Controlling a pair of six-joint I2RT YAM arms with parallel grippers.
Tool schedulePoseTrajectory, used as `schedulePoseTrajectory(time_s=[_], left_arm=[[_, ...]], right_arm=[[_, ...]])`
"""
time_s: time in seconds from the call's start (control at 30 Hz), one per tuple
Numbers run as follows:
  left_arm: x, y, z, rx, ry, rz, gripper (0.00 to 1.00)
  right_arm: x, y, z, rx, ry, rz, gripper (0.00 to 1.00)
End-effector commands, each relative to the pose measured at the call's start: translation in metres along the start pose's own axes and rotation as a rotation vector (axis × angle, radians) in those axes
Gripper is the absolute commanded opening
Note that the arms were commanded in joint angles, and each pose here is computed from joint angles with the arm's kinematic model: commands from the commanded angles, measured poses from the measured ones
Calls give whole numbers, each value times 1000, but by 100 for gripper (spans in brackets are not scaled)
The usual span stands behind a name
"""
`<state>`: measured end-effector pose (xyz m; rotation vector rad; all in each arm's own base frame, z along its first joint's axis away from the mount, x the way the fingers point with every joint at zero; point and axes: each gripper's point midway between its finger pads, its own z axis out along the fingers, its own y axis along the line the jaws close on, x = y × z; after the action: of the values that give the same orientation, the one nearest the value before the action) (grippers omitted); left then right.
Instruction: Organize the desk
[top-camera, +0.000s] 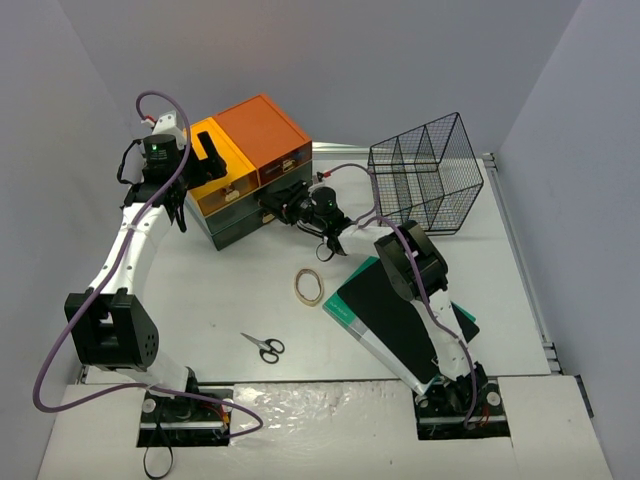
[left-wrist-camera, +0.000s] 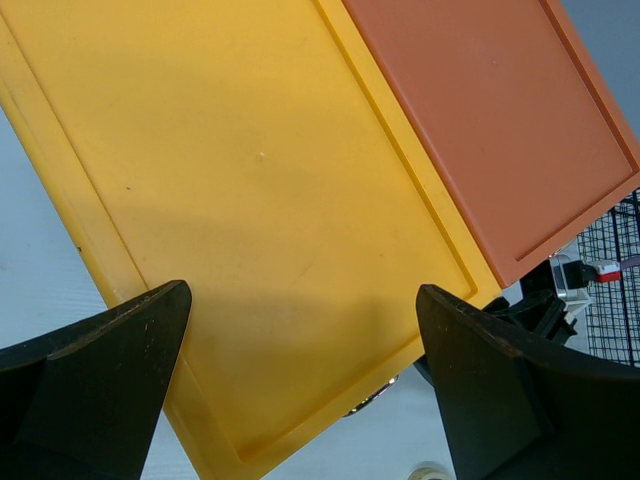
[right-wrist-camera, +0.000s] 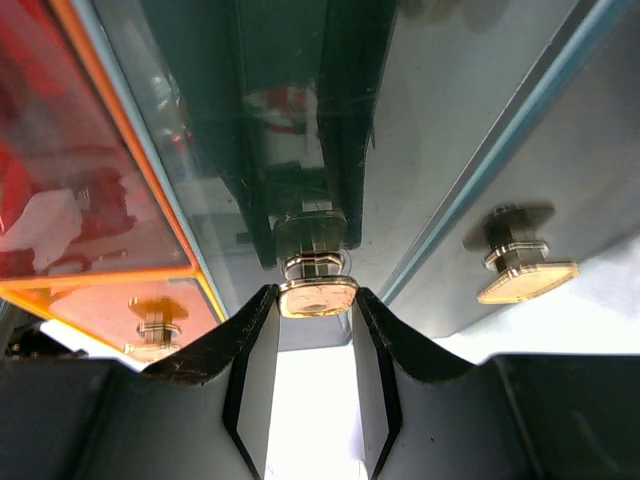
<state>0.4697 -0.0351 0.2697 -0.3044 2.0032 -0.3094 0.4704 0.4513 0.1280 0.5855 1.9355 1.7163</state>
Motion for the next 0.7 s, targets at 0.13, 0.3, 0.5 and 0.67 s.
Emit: schedulePoseTrajectory(time_s=[0.13,0.3,0.5,0.67], left_arm=[[57,60,-7,-226,212,-43,97],[58,60,-4,-221,211,-53,97],[57,60,-3,-219,209,-53,97],[59,60,-3,-218,211,-55,97]], right_arm=[[20,-12,-51,78,2,-67,0],[33,-15,-78,103,6,-88,0],[43,-20,-95,155,17,-140,0],[45,-21,-101,185,10,-178,0]])
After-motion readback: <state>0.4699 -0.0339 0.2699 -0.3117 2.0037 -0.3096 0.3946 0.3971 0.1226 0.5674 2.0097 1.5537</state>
